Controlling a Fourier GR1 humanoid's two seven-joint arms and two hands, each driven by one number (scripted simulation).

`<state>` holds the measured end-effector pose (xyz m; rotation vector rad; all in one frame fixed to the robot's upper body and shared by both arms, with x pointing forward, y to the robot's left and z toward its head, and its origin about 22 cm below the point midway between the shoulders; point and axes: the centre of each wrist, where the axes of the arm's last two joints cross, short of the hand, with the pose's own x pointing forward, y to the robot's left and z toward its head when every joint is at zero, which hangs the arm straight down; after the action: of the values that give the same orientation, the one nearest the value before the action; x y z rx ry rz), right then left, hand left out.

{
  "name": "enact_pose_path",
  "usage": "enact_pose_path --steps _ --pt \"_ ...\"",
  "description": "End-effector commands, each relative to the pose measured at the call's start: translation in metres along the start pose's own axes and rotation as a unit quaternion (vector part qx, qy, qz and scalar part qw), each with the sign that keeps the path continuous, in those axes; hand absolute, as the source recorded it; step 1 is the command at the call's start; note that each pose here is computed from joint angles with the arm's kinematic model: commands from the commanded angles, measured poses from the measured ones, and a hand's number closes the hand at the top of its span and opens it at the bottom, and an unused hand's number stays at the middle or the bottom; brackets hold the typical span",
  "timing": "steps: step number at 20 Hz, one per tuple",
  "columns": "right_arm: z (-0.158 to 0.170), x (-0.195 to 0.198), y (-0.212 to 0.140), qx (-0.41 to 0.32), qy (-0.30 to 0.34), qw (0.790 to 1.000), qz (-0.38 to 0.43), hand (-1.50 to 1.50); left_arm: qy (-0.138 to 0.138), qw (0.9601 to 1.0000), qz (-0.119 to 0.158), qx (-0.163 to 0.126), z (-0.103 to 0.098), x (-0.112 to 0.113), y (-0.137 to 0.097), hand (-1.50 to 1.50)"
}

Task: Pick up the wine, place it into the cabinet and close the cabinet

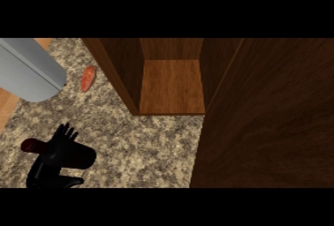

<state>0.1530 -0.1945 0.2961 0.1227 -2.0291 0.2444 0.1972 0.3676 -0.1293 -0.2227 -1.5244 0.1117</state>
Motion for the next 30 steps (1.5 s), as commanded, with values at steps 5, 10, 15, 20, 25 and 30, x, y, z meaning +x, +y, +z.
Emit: enact_pose_path --steps 5,10,15,20,25,30 --pt "0.02 0.003 -0.004 0.022 0.02 0.999 -0.027 -1.5 -0.027 0.997 0.059 -0.043 -0.025 -0.001 -0.006 1.5" --pt "0.023 0.007 0.007 0.026 0.005 0.999 -0.023 -1.5 -0.067 0.9924 -0.037 -0.096 -0.036 0.009 -0.018 1.5" --pt "0.012 0.009 -0.008 0.026 0.007 0.999 -0.017 -1.5 -0.13 0.985 -0.065 -0.093 -0.033 0.006 -0.028 1.5" --pt "0.014 0.003 -0.007 0.018 0.007 1.0 -0.014 -1.5 -0.149 0.9856 -0.073 -0.034 -0.071 -0.002 -0.104 1.5" --pt "0.01 0.004 -0.014 0.018 0.025 0.999 -0.019 -1.5 -0.195 0.9766 -0.089 -0.015 -0.084 0.013 -0.135 1.5" --pt "0.022 -0.005 -0.007 0.023 0.021 0.999 -0.018 -1.5 -0.222 0.9711 -0.076 -0.041 -0.082 0.03 -0.167 1.5"
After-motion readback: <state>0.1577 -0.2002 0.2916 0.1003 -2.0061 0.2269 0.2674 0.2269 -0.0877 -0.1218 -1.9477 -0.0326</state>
